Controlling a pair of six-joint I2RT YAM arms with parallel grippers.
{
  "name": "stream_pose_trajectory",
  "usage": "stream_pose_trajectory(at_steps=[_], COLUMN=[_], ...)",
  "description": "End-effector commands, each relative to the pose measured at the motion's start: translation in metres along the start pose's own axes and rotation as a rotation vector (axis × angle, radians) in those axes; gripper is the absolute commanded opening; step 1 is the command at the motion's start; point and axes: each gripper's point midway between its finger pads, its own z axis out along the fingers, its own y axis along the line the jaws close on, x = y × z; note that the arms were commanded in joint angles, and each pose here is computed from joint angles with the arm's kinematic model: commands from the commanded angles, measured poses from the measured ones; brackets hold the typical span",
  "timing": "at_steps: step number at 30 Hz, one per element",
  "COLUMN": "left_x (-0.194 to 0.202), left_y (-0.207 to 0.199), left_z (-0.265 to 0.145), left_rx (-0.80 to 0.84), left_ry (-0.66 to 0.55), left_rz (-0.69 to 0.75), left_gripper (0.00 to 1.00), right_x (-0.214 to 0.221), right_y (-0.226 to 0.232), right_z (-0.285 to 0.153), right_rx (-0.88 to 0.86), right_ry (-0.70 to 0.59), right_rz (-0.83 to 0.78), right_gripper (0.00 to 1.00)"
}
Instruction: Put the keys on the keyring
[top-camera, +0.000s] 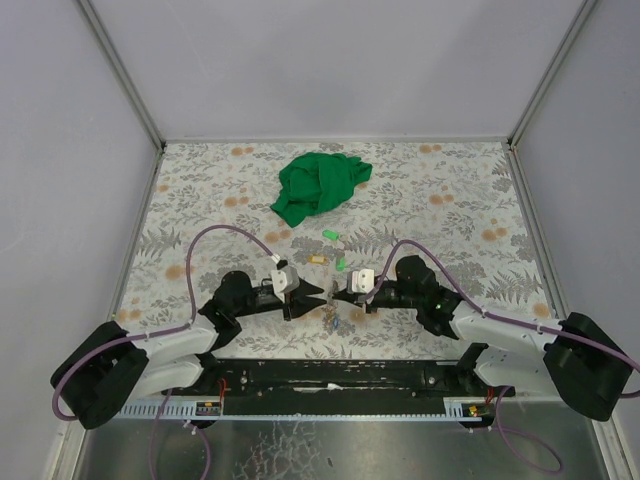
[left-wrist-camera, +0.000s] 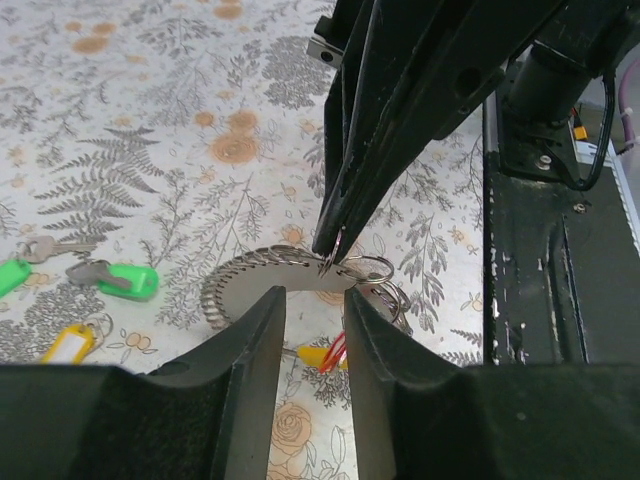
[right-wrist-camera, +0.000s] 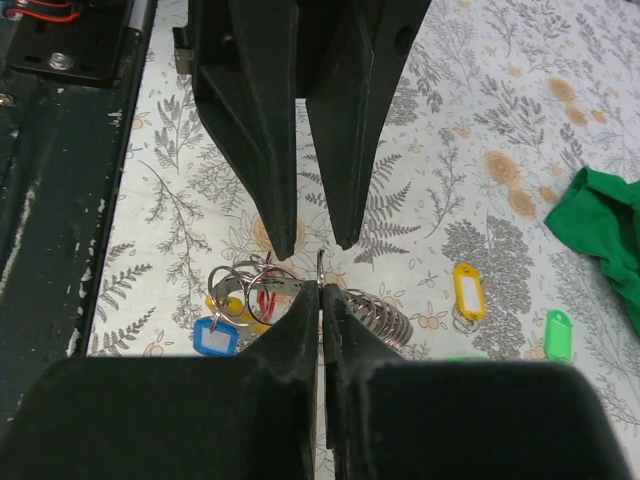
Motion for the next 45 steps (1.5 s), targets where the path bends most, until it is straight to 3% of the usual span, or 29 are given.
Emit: stream_pose_trajectory(at_steps=[1, 39, 45], left_x=[-0.018, -0.002, -0.001], left_y=[-0.002, 0.0, -0.001], left_z=[0.006, 0.011, 0.012], left_rx=[0.05, 0.069, 0.075], left_ry=[-0.049, 0.028, 0.034], left_rz=[0.054, 0.044, 0.038], left_gripper=[0.28, 0.18, 0.08], right_x=[-0.018, -0.016, -0.017], right_y=[-0.001, 0.007, 0.009], right_z=[0.003, 0.006, 0.006], right_rx=[-0.014, -0.056, -0.066], right_ry=[-0.086, -0.108, -0.114], right_rz=[-0.004, 0.052, 0.056], right_gripper=[0.0, 0.0, 0.0])
